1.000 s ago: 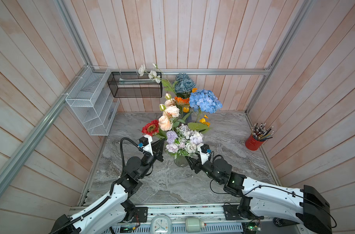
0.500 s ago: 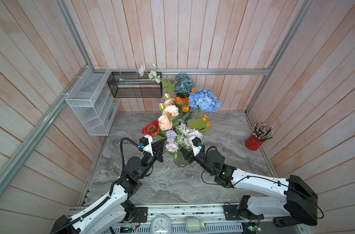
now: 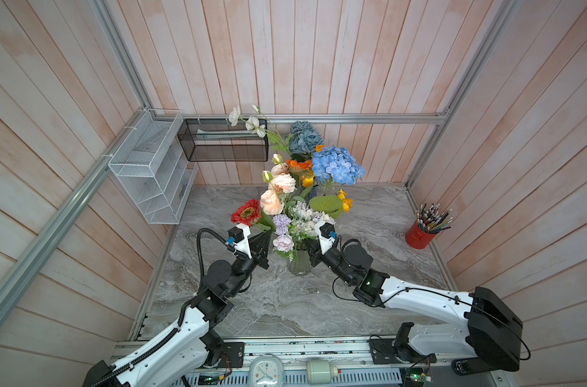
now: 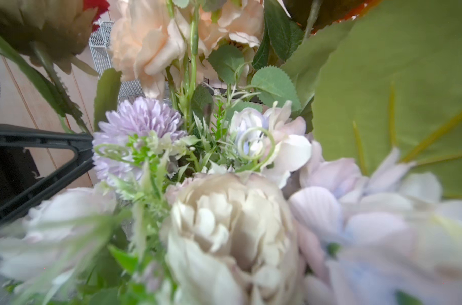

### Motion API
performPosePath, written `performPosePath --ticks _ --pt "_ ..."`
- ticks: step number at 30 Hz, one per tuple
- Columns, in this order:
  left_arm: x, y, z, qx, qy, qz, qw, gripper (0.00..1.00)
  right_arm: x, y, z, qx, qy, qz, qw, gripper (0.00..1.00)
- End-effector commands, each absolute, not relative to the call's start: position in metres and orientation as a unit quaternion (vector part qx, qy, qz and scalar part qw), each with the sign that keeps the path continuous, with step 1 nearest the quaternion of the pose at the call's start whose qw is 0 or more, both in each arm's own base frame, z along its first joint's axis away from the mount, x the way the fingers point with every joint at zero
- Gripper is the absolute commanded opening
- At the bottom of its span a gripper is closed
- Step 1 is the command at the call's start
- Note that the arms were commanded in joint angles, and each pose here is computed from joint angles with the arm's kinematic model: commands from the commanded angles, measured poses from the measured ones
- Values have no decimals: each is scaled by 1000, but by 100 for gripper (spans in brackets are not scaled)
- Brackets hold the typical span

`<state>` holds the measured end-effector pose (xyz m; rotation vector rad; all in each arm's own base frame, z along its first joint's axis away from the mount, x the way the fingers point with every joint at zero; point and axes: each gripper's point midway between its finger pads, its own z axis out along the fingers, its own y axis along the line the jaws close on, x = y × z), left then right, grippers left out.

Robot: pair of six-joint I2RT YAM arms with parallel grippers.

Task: Arrange flowers in a vase
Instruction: Pick up the flowers from the vase.

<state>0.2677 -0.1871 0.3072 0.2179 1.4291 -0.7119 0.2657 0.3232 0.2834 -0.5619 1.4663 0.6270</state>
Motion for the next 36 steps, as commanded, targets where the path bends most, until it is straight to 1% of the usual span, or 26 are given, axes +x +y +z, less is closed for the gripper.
performPosePath --ticks 1,6,11,17,20,22,27,28,31,33,34,36 --pt "268 -185 315 96 635 -315 699 10 261 315 313 -227 619 301 688 22" --pt "270 -186 315 98 636 -315 698 11 257 308 331 -216 602 311 703 22" --pt "271 -189 311 98 640 -318 692 11 256 304 338 -216 593 299 715 22" --pt "271 -182 313 89 638 -308 700 12 264 288 327 -185 613 274 718 22" --pt "269 -180 315 87 637 -307 702 16 265 283 320 -169 622 279 712 23" --pt "269 -185 313 92 638 -318 695 19 266 280 317 -159 625 281 710 22" --pt "267 -201 302 104 647 -355 666 20 264 279 320 -153 618 293 713 22" --pt "266 -203 300 103 647 -360 664 21 264 279 321 -154 617 292 714 23" --pt "265 -208 292 109 656 -357 656 30 263 279 321 -156 616 292 714 23" --pt "262 -212 288 117 660 -357 651 32 263 279 321 -158 616 291 715 22" --pt "260 -215 286 124 661 -357 648 36 264 279 321 -158 617 289 715 22" --pt "257 -219 284 134 662 -356 646 37 264 278 322 -159 616 289 715 22"
